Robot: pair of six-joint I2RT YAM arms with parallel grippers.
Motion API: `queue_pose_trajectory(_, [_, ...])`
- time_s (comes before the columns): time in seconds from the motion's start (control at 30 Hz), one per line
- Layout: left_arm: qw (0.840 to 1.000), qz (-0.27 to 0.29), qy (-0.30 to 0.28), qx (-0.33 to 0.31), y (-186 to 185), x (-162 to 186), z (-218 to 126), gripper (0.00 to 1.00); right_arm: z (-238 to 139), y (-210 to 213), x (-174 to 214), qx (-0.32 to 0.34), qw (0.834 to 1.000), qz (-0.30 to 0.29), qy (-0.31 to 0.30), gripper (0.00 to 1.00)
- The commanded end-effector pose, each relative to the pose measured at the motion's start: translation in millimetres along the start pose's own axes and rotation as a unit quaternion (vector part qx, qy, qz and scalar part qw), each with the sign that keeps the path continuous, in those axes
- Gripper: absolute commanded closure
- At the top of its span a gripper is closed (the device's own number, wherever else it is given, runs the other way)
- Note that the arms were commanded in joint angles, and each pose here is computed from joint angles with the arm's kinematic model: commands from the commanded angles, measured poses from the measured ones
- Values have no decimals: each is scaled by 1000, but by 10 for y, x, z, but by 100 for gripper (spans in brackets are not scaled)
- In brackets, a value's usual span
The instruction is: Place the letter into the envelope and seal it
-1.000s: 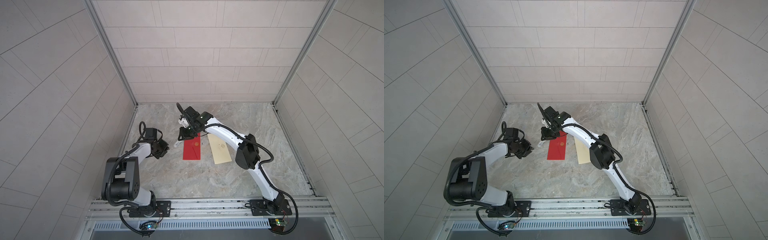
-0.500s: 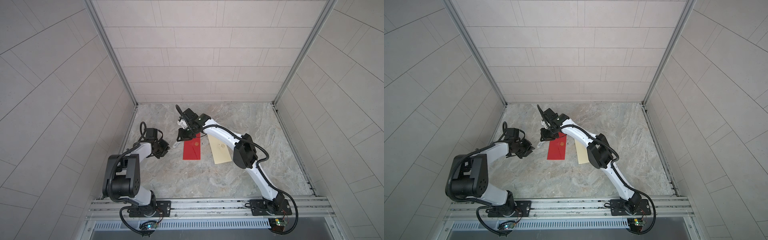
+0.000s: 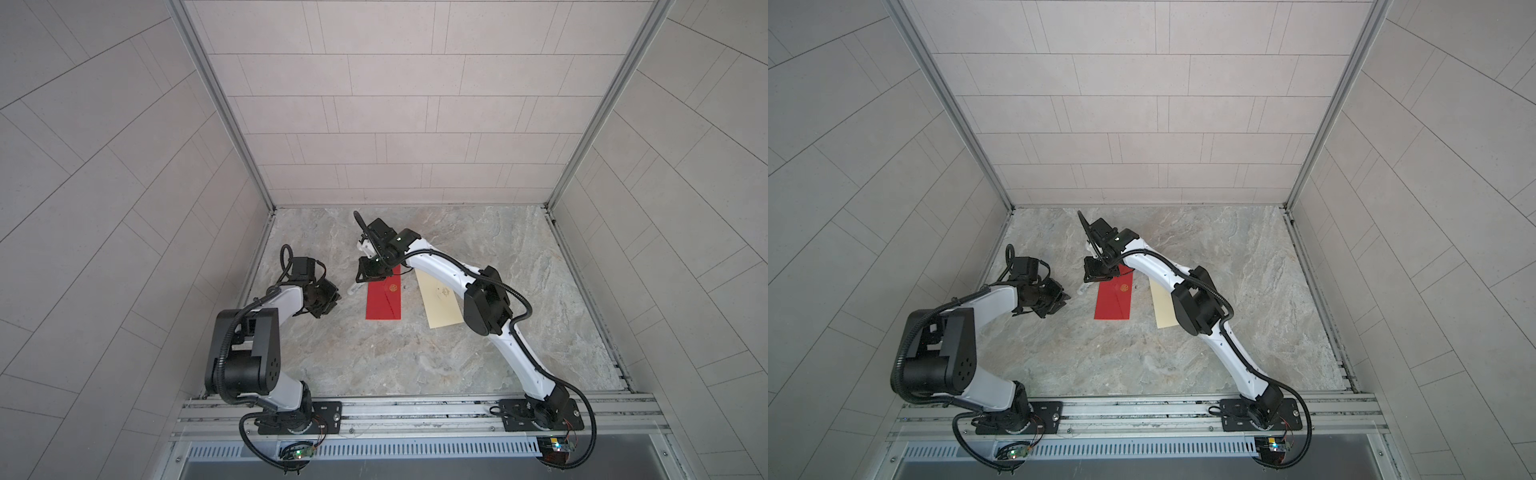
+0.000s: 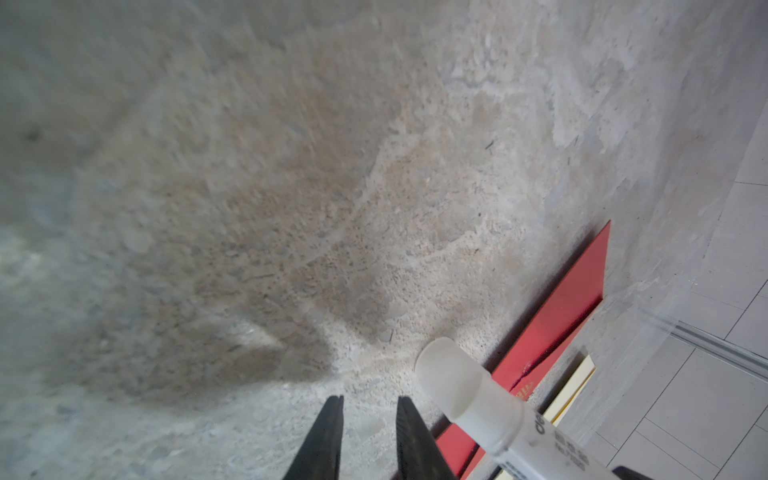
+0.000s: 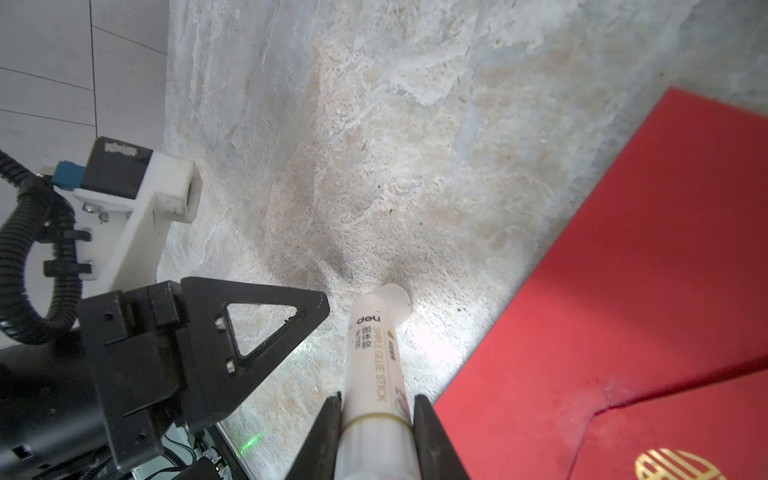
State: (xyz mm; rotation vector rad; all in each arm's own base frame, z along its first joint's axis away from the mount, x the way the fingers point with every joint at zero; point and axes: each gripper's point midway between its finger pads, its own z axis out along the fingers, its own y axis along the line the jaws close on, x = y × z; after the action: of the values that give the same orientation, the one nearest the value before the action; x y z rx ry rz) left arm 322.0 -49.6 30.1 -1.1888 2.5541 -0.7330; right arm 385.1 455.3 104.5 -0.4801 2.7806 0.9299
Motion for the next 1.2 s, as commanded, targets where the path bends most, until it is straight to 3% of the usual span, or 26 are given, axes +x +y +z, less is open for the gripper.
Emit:
queue_pose_trajectory(0.0, [1000, 4, 6, -6, 34, 35, 17, 69, 5, -170, 0, 43, 999, -4, -1, 100])
queue_pose_trajectory(0.6, [999, 36, 11, -9, -122, 78, 29, 68, -196, -350, 128, 129, 991, -41, 13, 100])
queue_pose_trajectory(1.17, [996, 84, 11, -18, -298, 149, 38, 68, -454, -302, 181, 153, 986, -63, 6, 100])
